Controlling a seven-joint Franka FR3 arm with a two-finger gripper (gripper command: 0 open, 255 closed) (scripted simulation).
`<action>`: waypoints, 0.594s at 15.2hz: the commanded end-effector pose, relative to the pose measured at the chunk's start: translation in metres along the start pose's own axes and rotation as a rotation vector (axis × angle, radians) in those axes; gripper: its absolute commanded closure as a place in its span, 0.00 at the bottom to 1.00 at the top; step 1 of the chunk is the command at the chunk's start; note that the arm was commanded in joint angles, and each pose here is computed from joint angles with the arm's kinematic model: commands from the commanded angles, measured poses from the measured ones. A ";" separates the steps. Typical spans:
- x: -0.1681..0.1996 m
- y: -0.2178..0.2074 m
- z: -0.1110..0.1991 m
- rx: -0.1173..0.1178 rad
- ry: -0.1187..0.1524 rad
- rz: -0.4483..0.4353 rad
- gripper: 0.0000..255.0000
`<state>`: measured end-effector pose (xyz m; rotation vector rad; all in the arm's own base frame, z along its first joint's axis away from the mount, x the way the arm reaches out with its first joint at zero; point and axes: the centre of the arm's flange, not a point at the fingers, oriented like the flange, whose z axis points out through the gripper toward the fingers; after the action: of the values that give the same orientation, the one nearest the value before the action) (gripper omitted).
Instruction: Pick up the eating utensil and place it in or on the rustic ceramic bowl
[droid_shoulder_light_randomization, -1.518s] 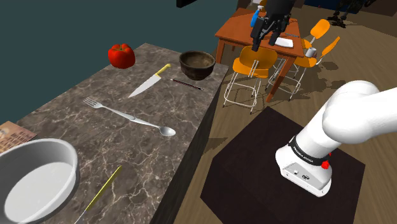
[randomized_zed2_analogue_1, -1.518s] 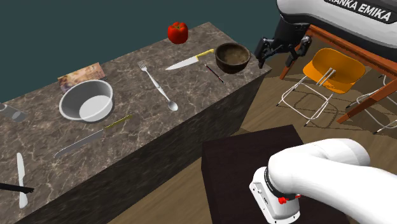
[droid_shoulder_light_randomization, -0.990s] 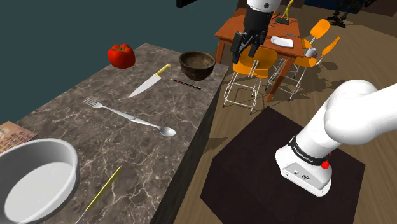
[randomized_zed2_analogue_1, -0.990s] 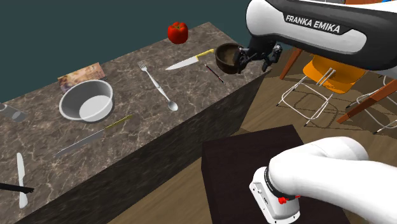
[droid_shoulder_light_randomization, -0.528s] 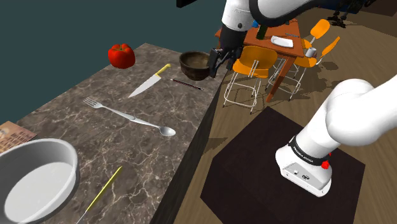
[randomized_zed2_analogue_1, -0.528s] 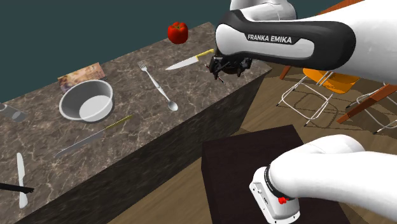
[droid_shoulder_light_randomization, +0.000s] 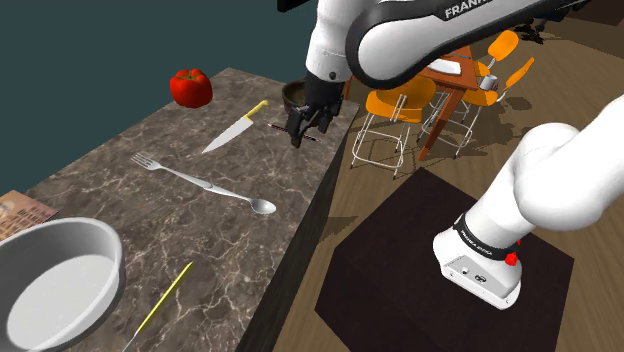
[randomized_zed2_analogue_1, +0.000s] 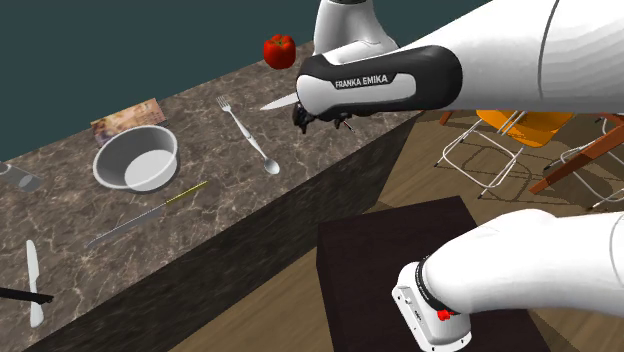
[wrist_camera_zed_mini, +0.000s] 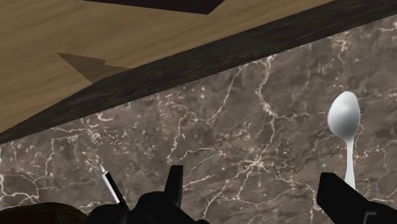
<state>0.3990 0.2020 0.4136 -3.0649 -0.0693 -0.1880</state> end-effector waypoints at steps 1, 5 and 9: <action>0.009 -0.019 0.014 0.012 0.012 -0.020 0.00; 0.020 -0.060 0.040 0.033 0.035 -0.059 0.00; 0.029 -0.101 0.066 0.054 0.057 -0.098 0.00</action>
<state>0.4286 0.2982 0.3636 -3.0105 -0.2039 -0.2650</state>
